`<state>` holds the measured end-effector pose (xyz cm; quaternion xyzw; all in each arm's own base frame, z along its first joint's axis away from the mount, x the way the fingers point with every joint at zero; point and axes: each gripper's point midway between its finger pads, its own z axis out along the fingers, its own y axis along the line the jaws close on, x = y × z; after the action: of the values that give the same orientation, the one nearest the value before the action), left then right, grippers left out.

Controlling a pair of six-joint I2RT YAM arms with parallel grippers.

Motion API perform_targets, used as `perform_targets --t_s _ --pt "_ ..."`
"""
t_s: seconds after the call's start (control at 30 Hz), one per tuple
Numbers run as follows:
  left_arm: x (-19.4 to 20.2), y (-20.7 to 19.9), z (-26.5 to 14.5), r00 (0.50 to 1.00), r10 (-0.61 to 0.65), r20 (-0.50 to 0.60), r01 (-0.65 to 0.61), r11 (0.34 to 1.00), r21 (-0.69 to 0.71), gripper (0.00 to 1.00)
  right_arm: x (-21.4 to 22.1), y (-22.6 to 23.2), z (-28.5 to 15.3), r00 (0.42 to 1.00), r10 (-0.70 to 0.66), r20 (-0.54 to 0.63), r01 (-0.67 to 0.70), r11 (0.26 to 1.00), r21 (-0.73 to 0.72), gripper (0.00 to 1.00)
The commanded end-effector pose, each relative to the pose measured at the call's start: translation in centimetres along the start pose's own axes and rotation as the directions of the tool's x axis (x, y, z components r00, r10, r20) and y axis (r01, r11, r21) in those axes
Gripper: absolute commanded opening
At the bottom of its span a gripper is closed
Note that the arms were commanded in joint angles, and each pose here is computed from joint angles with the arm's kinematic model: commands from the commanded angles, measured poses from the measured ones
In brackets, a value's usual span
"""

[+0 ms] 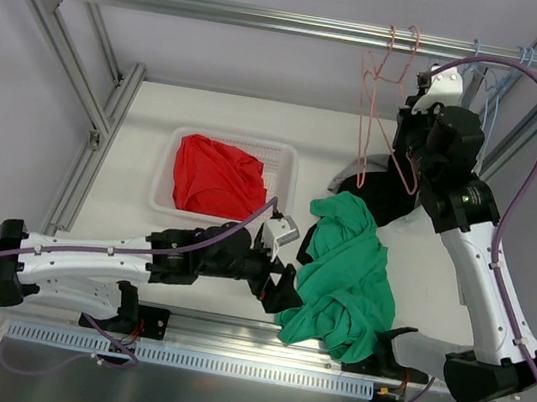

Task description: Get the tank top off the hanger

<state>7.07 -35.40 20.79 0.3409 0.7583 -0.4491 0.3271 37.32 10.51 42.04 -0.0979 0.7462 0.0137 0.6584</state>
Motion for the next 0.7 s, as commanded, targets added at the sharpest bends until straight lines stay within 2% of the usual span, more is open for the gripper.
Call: perform_targets --t_s 0.0,0.03,0.1,0.13,0.17,0.2,0.27,0.3,0.33,0.47,0.5,0.53,0.6,0.67 --pt "-3.0 0.9 1.3 0.997 -0.013 0.082 0.022 0.994 -0.105 0.99 -0.9 -0.1 -1.6 0.995 0.079 0.068 -0.079 0.997 0.001 0.07" --pt "-3.8 1.1 1.6 0.994 -0.02 0.104 0.034 0.991 -0.129 0.99 -0.2 0.1 -1.9 0.995 0.086 0.06 -0.085 0.996 -0.009 0.16" --pt "-3.8 2.6 3.2 0.993 -0.049 0.109 0.072 0.974 -0.213 0.99 0.2 0.4 -2.4 0.994 0.099 0.052 -0.098 0.995 -0.027 0.4" --pt "-4.6 2.4 3.8 0.991 -0.06 0.122 0.086 0.973 -0.216 0.99 0.1 0.2 -3.0 0.993 0.104 0.058 -0.103 0.994 -0.024 0.47" --pt "-4.5 2.6 4.7 0.992 -0.062 0.108 0.086 0.97 -0.228 0.99 0.6 -0.2 -3.5 0.993 0.111 0.044 -0.111 0.994 -0.008 0.59" --pt "-3.4 3.2 6.4 0.996 -0.062 0.062 0.075 0.966 -0.247 0.99 0.5 -0.5 -4.0 0.992 0.115 0.047 -0.115 0.993 0.0 0.82" --pt "-3.9 2.9 8.2 0.997 -0.054 0.046 0.064 0.967 -0.247 0.99 0.4 -0.9 -6.4 0.99 0.132 0.049 -0.132 0.991 -0.005 0.97" --pt "-2.4 3.9 10.1 0.998 -0.056 -0.003 0.053 0.961 -0.272 0.99 0.4 -1.1 -7.2 0.988 0.147 0.046 -0.147 0.989 -0.005 0.99" --pt "-3.1 3.3 11.0 0.998 -0.057 -0.003 0.054 0.966 -0.253 0.99 1.4 -1.3 -8.2 0.989 0.145 0.006 -0.145 0.989 0.003 0.99" --pt "-0.5 4.9 15.2 0.992 -0.073 -0.103 0.039 0.955 -0.295 0.99 3.0 -4.4 -13.6 0.985 0.173 0.01 -0.173 0.978 0.12 1.0" --pt "1.9 6.1 16.6 0.982 -0.086 -0.165 0.027 0.943 -0.332 0.99 3.0 -5.3 -15.9 0.982 0.183 0.052 -0.189 0.972 0.137 0.99" --pt "1.5 5.9 17.5 0.982 -0.094 -0.165 0.035 0.944 -0.329 0.98 3.5 -5.7 -17.1 0.98 0.191 0.06 -0.198 0.969 0.145 1.0" --pt "4.0 7.0 19.5 0.966 -0.118 -0.23 0.032 0.937 -0.348 0.99 3.7 -6.4 -20.1 0.97 0.207 0.125 -0.224 0.965 0.138 0.99" --pt "5.8 7.0 20.5 0.947 -0.147 -0.285 0.046 0.942 -0.333 0.99 3.9 -6.5 -21.5 0.967 0.21 0.142 -0.228 0.967 0.119 0.99"
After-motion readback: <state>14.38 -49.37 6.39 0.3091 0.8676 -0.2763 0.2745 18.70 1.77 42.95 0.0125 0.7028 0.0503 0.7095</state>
